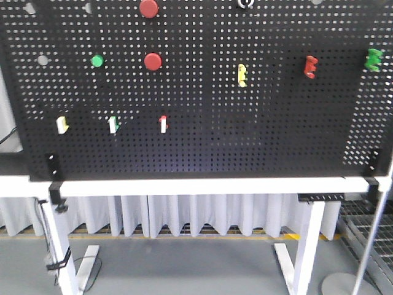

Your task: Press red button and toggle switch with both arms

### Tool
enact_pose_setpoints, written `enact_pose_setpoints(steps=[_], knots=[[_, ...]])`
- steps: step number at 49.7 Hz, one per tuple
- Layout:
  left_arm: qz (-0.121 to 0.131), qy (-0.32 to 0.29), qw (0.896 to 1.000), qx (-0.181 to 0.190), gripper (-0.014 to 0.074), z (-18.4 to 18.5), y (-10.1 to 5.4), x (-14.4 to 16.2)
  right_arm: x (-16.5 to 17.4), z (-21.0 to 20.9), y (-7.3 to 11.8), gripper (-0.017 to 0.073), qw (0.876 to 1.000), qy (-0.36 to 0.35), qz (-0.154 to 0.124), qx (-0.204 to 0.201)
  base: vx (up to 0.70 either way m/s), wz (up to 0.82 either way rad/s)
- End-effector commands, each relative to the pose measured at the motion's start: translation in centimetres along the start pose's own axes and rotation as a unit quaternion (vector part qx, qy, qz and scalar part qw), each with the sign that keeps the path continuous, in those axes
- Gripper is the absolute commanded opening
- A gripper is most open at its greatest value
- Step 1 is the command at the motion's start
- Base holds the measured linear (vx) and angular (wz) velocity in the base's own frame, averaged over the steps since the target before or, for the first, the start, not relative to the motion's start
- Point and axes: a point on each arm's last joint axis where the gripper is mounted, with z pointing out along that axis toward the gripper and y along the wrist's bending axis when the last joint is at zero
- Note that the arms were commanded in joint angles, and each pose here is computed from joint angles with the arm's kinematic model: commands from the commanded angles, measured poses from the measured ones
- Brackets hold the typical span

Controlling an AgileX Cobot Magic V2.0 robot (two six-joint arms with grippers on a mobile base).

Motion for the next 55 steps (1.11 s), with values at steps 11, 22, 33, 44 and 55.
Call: enact_pose_setpoints(steps=[11,22,33,44,55], knots=[[-0.006,-0.032,0.999,-0.008,0.0002,0.06,0.18,0.33,-0.48,-0.09,0.07,-0.0003,0.999,-0.045,-0.006,-0.006,0.43,0.02],[-0.006,-0.032,0.999,-0.008,0.0002,0.06,0.18,0.33,-0.48,-0.09,0.07,-0.0003,0.999,-0.045,-0.006,-0.006,0.42,0.06],[-0.006,-0.032,0.999,-0.008,0.0002,0.06,0.18,0.33,-0.48,-0.09,0.07,-0.0003,0.999,-0.045,-0.006,-0.006,0.36,0.04],[-0.006,-0.032,0.999,-0.008,0.0002,0.06,0.18,0.33,-0.48,-0.09,0.07,-0.0003,0.999,-0.045,-0.006,-0.006,0.20,-0.03],[-0.006,-0.032,0.999,-0.008,0.0002,0.06,0.18,0.33,-0.48,-0.09,0.07,-0.0003,0.999,-0.045,-0.006,-0.006,0.09,-0.02]])
